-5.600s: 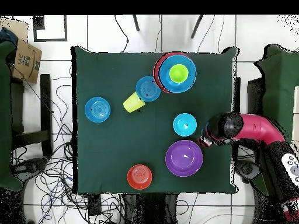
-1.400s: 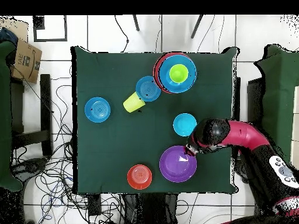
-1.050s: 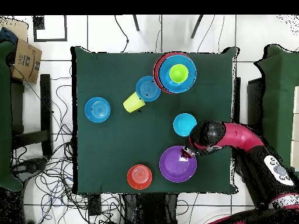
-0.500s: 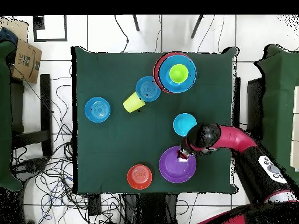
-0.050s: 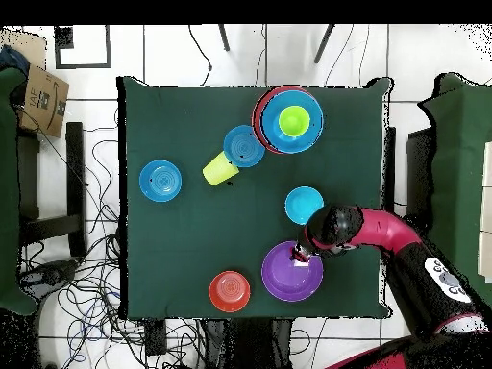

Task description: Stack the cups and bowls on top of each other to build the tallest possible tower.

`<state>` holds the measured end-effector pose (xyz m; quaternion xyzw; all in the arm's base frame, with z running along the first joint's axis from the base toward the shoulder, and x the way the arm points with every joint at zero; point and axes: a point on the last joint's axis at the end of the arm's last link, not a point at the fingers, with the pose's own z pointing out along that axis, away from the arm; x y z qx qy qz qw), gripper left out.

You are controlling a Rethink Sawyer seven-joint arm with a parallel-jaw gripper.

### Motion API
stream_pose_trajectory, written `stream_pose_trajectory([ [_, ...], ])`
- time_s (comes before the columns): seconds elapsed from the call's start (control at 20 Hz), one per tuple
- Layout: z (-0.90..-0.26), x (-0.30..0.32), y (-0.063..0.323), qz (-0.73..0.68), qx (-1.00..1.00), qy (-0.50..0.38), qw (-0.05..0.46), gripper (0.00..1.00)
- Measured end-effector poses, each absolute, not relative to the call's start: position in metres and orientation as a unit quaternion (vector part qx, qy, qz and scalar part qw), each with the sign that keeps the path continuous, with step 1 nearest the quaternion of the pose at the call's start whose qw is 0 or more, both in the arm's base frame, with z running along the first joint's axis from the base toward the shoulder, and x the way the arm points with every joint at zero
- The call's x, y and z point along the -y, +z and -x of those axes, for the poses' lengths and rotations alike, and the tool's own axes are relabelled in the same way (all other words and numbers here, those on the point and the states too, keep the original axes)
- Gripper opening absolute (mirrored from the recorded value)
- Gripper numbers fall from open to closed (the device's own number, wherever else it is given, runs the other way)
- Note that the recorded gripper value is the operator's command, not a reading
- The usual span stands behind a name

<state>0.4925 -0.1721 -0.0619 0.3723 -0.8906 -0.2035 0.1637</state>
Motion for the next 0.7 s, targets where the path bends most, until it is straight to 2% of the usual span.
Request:
stream_pose_trajectory([
  [0.7,-0.4861,0.1747,-0.0608,-0.37,0.894,-0.201,0.152,1.0],
])
